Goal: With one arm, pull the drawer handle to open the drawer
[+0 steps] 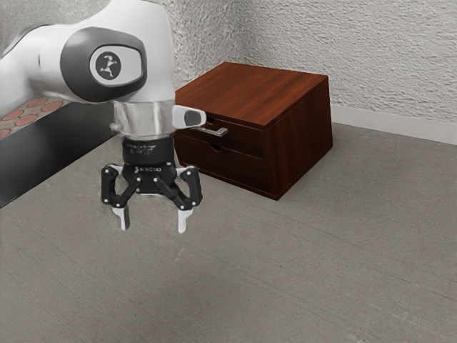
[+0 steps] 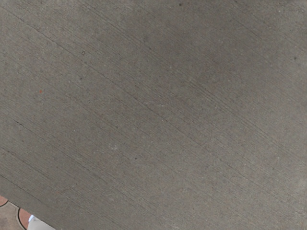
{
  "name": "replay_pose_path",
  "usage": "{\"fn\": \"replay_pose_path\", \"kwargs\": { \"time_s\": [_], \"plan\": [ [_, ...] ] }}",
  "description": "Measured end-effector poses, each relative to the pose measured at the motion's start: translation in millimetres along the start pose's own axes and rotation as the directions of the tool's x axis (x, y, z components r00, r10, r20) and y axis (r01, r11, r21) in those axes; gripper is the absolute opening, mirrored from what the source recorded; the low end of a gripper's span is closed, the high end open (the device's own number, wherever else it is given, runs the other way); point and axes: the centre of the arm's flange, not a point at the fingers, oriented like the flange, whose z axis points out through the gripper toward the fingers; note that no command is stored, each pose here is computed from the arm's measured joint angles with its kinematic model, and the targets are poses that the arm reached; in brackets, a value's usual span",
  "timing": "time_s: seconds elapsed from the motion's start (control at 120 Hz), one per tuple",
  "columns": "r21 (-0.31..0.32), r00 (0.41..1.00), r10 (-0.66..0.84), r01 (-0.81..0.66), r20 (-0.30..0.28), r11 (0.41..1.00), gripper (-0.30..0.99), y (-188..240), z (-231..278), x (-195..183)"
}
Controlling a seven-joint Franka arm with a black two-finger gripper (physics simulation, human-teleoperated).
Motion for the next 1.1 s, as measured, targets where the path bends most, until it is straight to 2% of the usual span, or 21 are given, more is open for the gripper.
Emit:
{"fn": "replay_pose_path", "kwargs": {
  "time_s": [0.108, 0.183, 0.25, 0.308, 0.45, 0.55, 0.675, 0.8, 0.992, 1.1],
  "plan": [
    [-0.096, 0.985, -0.146, 0.137, -0.091, 0.986, 0.69, 7.4, -14.3, 7.5],
    [-0.167, 0.961, -0.240, 0.216, -0.140, 0.962, 0.69, 1.4, -33.4, -1.0],
    [-0.221, 0.931, -0.329, 0.291, -0.158, 0.931, 0.69, -9.4, -48.0, -5.1],
    [-0.248, 0.896, -0.418, 0.375, -0.149, 0.893, 0.69, -22.3, -51.1, 10.1],
    [-0.301, 0.772, -0.627, 0.576, -0.107, 0.760, 0.69, -55.2, -52.5, 85.8],
    [-0.337, 0.709, -0.699, 0.639, -0.092, 0.692, 0.69, -63.0, -50.7, 101.1],
    [-0.387, 0.667, -0.740, 0.662, -0.086, 0.642, 0.69, -47.3, -51.4, 108.5],
    [-0.424, 0.613, -0.788, 0.698, -0.062, 0.576, 0.69, -52.4, -47.0, 123.0],
    [-0.451, 0.607, -0.794, 0.696, -0.049, 0.559, 0.69, -16.0, -32.5, 131.7],
    [-0.479, 0.579, -0.815, 0.706, -0.036, 0.522, 0.69, -19.8, -33.0, 145.3]
  ]
}}
